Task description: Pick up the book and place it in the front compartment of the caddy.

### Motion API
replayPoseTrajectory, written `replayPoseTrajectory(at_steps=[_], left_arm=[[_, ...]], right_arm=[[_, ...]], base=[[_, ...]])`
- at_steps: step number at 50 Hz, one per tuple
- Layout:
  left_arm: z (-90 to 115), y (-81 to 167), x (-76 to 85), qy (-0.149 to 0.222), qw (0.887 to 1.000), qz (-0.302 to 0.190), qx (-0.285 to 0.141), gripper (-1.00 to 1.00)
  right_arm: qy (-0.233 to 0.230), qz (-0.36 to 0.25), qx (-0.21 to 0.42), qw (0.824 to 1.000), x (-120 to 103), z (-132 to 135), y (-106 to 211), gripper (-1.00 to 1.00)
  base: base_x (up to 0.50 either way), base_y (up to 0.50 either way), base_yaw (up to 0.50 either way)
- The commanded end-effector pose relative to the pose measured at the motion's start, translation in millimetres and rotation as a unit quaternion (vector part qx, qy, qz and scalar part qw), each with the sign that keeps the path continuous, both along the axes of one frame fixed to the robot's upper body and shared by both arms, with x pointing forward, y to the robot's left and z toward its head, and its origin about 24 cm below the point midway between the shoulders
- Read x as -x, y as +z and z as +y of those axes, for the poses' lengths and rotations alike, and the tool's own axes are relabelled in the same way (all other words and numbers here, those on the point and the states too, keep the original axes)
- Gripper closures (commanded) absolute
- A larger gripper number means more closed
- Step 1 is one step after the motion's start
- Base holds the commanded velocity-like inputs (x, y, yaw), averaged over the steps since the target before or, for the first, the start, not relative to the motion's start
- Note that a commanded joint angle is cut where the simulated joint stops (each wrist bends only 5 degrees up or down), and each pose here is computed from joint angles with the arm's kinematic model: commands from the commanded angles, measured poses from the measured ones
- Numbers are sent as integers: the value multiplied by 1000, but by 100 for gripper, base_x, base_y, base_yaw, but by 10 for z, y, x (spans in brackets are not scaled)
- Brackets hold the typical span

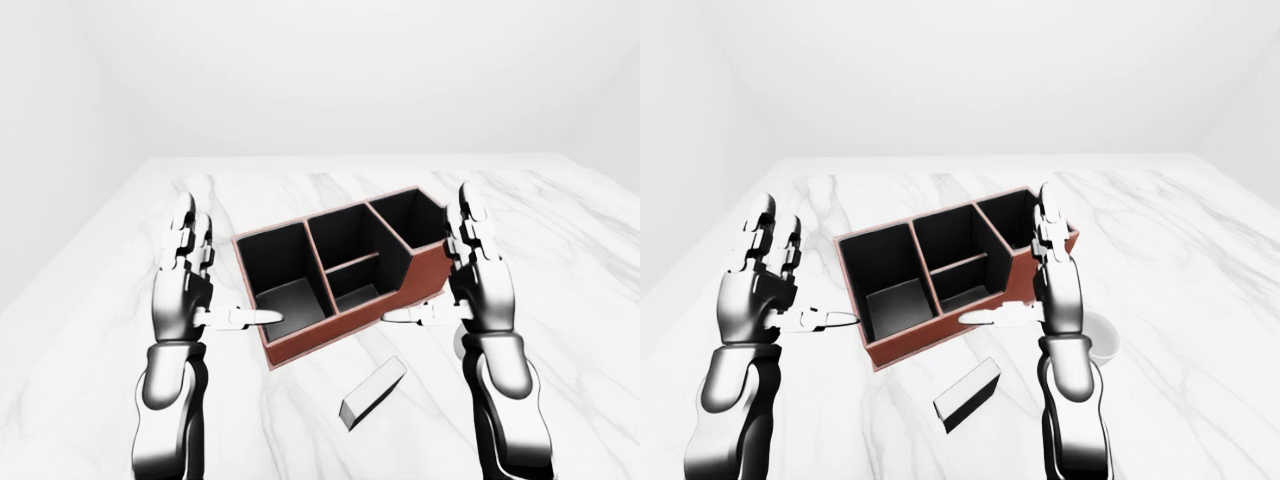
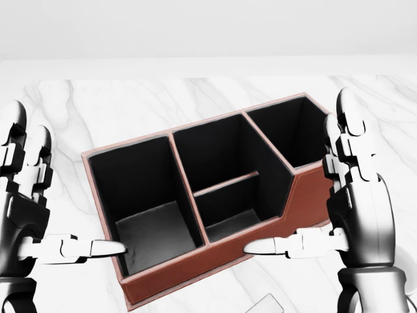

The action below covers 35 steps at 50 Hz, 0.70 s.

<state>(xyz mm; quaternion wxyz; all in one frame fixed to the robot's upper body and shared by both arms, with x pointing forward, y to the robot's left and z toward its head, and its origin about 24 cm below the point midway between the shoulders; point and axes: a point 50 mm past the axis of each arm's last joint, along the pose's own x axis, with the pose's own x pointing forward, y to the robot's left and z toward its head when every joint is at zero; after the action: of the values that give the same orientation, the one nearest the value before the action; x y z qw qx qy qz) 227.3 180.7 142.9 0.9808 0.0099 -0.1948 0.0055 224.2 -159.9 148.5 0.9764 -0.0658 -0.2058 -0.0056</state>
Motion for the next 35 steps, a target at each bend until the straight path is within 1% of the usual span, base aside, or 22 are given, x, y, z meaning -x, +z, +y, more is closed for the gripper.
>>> replayPoseTrajectory(at_steps=[1, 4, 14, 18, 22, 35], left_arm=[[12, 5, -7, 2, 1000, -1, 0, -100], [9, -6, -10, 2, 1000, 1, 1, -100], [10, -15, -11, 2, 1000, 4, 0, -100], [11, -24, -16, 2, 1000, 6, 1, -100], [12, -25, -16, 2, 1000, 6, 0, -100], [13, -25, -20, 3, 1000, 6, 0, -100]], right_arm=[[6, -26, 22, 999, 12, 21, 118, -100], [7, -40, 36, 999, 36, 23, 183, -100], [17, -38, 76, 996, 73, 87, 184, -100], [27, -64, 93, 993, 149, 128, 293, -100], [31, -79, 105, 991, 175, 137, 362, -100], [39, -83, 152, 984, 244, 166, 399, -100]], base=[[0, 0, 0], [0, 0, 0], [0, 0, 0], [0, 0, 0], [0, 0, 0], [0, 0, 0]])
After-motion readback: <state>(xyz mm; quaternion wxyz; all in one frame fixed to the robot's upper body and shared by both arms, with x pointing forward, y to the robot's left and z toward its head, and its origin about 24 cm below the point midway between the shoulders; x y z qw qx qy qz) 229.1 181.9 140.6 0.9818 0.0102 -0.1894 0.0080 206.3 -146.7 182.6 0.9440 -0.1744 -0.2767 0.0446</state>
